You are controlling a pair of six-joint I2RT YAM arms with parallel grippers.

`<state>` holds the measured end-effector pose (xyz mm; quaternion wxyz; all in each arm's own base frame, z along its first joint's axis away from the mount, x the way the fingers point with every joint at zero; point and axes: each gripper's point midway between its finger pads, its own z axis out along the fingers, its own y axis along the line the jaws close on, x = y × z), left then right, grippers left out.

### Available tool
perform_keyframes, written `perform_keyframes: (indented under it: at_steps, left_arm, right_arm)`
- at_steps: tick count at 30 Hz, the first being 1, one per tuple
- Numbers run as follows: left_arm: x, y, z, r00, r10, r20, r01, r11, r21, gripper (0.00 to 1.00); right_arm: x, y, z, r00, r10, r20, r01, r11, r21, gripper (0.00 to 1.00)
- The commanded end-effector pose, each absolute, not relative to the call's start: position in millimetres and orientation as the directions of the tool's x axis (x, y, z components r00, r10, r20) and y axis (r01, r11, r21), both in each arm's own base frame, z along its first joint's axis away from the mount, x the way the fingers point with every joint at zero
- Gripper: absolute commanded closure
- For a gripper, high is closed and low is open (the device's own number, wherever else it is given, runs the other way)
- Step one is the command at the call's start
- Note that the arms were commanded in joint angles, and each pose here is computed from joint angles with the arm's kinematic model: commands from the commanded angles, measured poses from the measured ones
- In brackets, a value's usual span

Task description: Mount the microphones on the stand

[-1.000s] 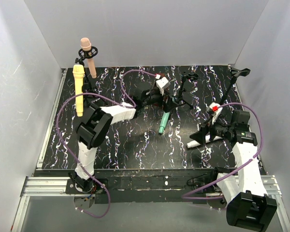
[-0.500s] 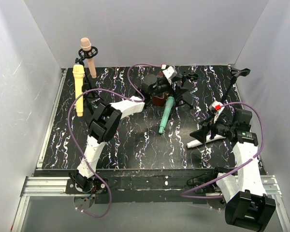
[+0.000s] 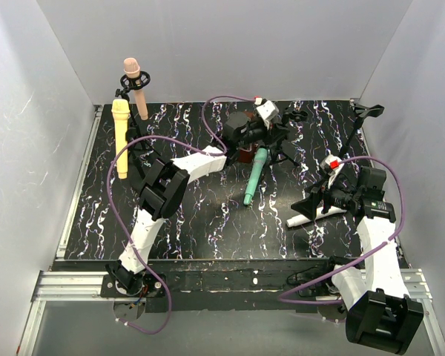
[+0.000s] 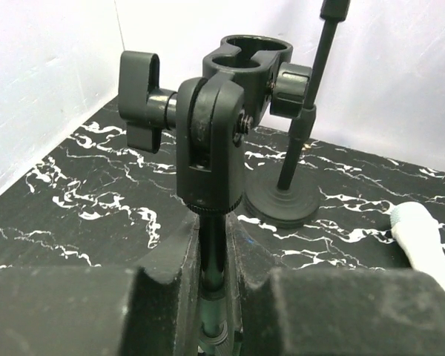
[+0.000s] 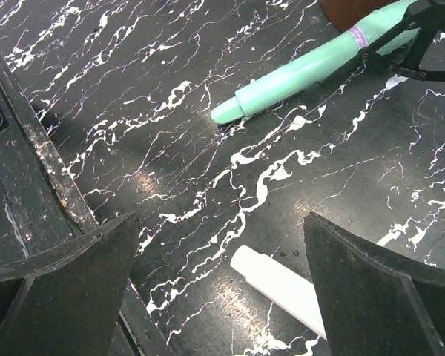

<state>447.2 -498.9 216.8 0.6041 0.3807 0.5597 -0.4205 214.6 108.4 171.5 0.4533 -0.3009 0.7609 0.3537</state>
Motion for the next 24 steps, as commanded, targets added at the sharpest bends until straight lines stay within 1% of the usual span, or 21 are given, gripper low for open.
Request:
perform_keyframes:
  at_steps: [1, 7, 10, 12, 15, 16, 19, 21, 23, 24]
  left_arm:
    - [428, -515, 291, 0.095, -0.198, -0.976, 0.955, 0.294, 0.033, 1.00]
    - [409, -510, 341, 0.123, -0.277, -0.953, 0.958, 0.285, 0.041, 1.00]
    - [398, -494, 366, 0.165, -0.278, -0.946, 0.947, 0.311, 0.074, 1.00]
    - [388, -483, 373, 0.176, -0.261, -0.949, 0.943, 0.322, 0.086, 1.00]
    - [363, -464, 386, 0.187, -0.244, -0.952, 0.947, 0.303, 0.108, 1.00]
    - [355, -458, 378, 0.167, -0.219, -0.961, 0.951, 0.292, 0.099, 1.00]
    - [329, -433, 379, 0.151, -0.171, -0.974, 0.954, 0.283, 0.098, 1.00]
    - [314, -413, 376, 0.138, -0.134, -0.981, 0.950, 0.299, 0.093, 1.00]
    - [298, -388, 379, 0.167, -0.108, -0.980, 0.937, 0.327, 0.123, 1.00]
    - [293, -377, 374, 0.158, -0.093, -0.983, 0.930, 0.348, 0.116, 1.00]
  right_arm:
    - [219, 109, 184, -0.366, -0.133, -0.921, -0.797, 0.555, 0.237, 0.02]
    - [217, 109, 185, -0.353, -0.146, -0.924, -0.807, 0.548, 0.221, 0.02]
    - [210, 111, 189, -0.331, -0.153, -0.931, -0.830, 0.517, 0.210, 0.02]
    - [205, 114, 192, -0.310, -0.155, -0.938, -0.848, 0.491, 0.200, 0.02]
    - [199, 117, 194, -0.297, -0.152, -0.943, -0.862, 0.468, 0.196, 0.02]
    - [197, 118, 196, -0.288, -0.152, -0.945, -0.867, 0.461, 0.190, 0.02]
    - [195, 119, 197, -0.279, -0.151, -0.948, -0.874, 0.449, 0.186, 0.02]
    - [194, 119, 197, -0.276, -0.152, -0.949, -0.875, 0.448, 0.183, 0.02]
    - [195, 118, 196, -0.278, -0.154, -0.948, -0.873, 0.451, 0.182, 0.02]
    - [195, 118, 196, -0.276, -0.154, -0.949, -0.874, 0.451, 0.181, 0.02]
